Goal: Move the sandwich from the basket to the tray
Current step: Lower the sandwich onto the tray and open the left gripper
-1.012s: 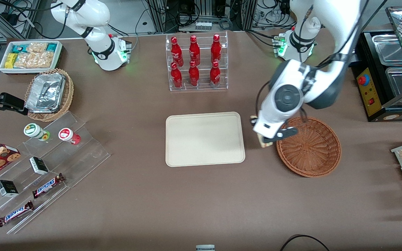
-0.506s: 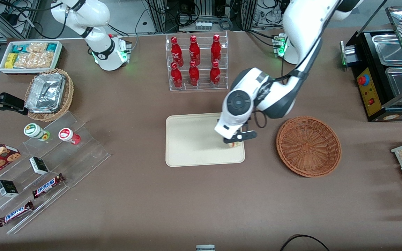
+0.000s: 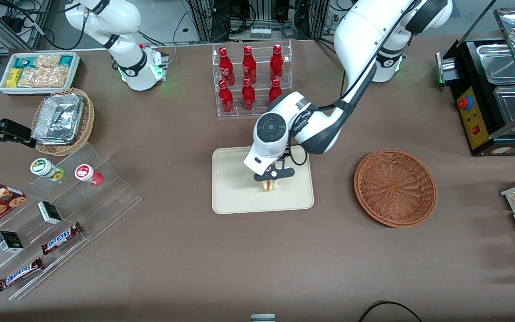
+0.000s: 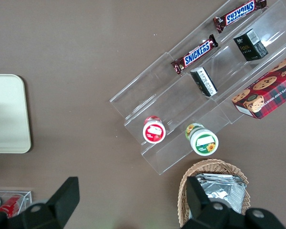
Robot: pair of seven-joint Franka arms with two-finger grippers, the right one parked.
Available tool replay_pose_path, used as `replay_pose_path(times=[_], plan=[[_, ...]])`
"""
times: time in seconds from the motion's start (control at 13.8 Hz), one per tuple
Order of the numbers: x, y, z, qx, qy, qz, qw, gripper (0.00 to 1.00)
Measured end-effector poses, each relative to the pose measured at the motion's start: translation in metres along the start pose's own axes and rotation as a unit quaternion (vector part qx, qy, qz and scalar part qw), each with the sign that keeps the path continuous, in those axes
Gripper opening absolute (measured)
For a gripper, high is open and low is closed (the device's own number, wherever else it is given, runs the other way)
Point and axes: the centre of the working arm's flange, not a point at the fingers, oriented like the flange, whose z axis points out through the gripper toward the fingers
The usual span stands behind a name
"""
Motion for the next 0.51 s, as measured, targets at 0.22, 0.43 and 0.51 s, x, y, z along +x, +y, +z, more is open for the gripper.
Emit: replay_pose_path(times=[0.22,0.43,0.51], plan=[[0.001,0.006,0.011,0.008,0.024,0.007,0.9996,0.15],[0.009,0.009,0.019,0.014,0.033,0.002,0.9994,0.15],[0.010,0.009,0.022,0.014,0.032,0.001,0.9994,0.15]])
